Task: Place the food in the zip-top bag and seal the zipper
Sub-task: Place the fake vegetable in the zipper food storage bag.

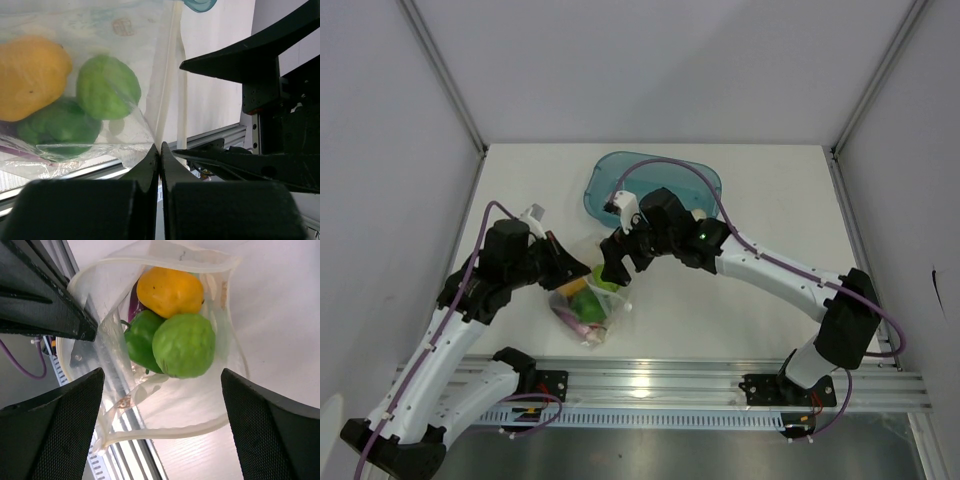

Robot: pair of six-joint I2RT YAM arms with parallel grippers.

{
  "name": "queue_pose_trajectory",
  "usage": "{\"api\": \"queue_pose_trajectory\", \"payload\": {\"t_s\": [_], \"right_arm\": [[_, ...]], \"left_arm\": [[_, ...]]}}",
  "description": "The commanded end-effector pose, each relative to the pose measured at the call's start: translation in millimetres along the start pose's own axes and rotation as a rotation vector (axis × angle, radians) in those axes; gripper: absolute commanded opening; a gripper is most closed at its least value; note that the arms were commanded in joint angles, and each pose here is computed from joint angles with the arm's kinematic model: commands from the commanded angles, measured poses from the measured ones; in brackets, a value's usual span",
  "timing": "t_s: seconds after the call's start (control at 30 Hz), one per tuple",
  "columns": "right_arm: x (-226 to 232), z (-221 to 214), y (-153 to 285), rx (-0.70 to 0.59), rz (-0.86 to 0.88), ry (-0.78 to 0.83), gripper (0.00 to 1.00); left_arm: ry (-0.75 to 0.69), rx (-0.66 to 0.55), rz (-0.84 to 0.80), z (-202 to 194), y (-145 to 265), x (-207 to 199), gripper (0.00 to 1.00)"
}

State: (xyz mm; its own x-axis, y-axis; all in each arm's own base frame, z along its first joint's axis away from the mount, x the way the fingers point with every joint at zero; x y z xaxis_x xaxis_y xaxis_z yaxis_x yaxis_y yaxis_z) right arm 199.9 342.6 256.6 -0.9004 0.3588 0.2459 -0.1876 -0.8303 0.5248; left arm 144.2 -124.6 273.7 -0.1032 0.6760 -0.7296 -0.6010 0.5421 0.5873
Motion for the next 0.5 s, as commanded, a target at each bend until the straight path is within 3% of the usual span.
{"api": "queue_pose_trajectory", "payload": {"t_s": [0.0, 0.2, 0.33, 0.47], "right_arm": [[1.2, 28.4, 8.3, -0.084, -0.041, 0.014, 0.99], [-21.0, 53.9, 43.1, -0.192, -0.25, -0.042, 0.99], [-79.1, 63.8, 89.5, -0.297, -0.545, -0.166, 0.99], [-135.7, 63.0, 123.8, -0.336, -0.704, -0.32, 0.99]], "left_arm": [[-0.036, -0.02, -0.038, 5.0, 8.4, -10.5, 0.01], [-0.038, -0.02, -0.038, 5.2, 7.7, -10.4, 0.01], [-0.041, -0.016, -0.043, 5.1, 7.8, -11.1, 0.01], [-0.043, -0.014, -0.042, 4.8, 7.9, -11.0, 0.01]]}}
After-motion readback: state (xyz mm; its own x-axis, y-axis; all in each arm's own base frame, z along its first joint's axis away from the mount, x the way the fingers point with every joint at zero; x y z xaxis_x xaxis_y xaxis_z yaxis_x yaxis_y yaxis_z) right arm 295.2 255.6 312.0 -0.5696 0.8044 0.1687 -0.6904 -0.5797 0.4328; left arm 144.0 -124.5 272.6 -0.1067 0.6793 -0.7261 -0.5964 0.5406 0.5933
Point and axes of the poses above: each gripper's point midway between its finger pads, its own y axis back along the fingers, its own x axis along the line the jaws close on, z = x × y, the point moved 7 cm from there along y, back along the fingers, and after that the axes turned 4 degrees about y, right-handed, at the moved point
